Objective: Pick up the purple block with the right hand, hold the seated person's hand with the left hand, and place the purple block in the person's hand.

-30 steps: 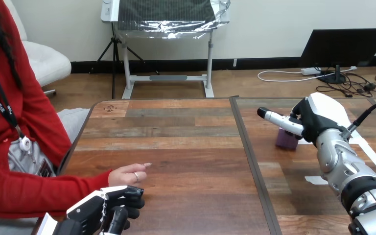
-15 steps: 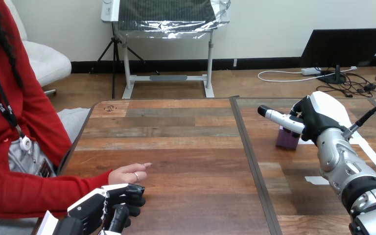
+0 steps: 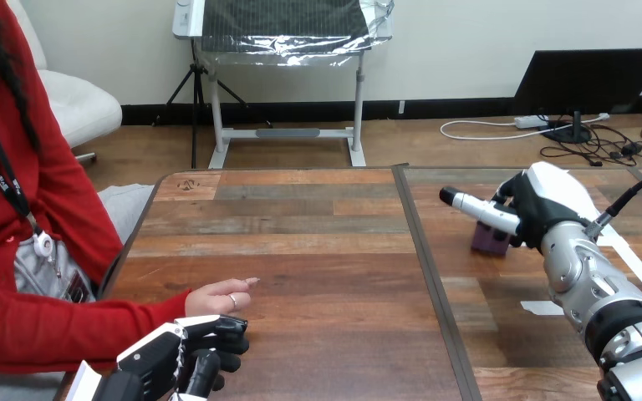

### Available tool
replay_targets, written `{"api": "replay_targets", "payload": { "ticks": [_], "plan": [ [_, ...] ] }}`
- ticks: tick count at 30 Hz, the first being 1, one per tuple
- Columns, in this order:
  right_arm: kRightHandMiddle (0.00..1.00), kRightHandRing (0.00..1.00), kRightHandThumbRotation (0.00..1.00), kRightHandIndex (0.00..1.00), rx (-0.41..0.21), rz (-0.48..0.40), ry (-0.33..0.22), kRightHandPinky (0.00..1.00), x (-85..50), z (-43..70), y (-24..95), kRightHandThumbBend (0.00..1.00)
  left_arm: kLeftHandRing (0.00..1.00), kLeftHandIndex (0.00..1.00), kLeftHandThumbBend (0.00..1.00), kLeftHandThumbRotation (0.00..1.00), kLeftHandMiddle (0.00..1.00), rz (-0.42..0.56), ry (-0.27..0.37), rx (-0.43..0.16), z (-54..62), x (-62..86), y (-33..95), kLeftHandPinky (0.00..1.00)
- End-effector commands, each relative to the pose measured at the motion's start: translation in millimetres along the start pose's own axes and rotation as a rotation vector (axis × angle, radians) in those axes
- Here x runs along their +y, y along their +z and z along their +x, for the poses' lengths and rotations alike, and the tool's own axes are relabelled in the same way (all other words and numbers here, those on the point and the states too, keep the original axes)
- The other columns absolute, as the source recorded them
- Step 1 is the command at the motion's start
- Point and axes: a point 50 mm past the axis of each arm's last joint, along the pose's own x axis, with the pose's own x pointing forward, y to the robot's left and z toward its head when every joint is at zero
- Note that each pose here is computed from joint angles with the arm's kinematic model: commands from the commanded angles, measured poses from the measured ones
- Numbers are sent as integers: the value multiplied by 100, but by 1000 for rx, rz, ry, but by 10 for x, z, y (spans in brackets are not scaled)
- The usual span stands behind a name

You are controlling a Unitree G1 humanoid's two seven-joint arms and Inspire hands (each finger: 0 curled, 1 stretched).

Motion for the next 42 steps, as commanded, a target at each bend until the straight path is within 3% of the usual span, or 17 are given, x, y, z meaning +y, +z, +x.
{"api": "replay_targets", "payload": {
  "ticks": [1, 12, 30, 35, 42],
  "plan": [
    [46, 43, 98, 56, -67, -19, -56, 37, -314, 77, 252, 80, 63, 67, 39, 85, 66, -14, 8, -68, 108, -10, 39, 56],
    [56, 51, 99, 70, -61, -1, -36, 40, -310, 79, 245, 81, 63, 67, 38, 85, 66, -23, 5, -67, 111, -15, 45, 56],
    [59, 54, 100, 80, -39, -11, -3, 40, -294, 82, 241, 84, 63, 67, 39, 85, 66, -22, 12, -64, 103, -13, 40, 56],
    [68, 64, 100, 82, -33, -16, 3, 50, -291, 83, 242, 84, 63, 67, 40, 85, 66, -20, 14, -64, 100, -12, 40, 56],
    [71, 68, 100, 84, -39, -20, -5, 54, -290, 81, 238, 84, 63, 67, 40, 85, 66, -10, 16, -61, 98, -11, 44, 56]
  ]
}}
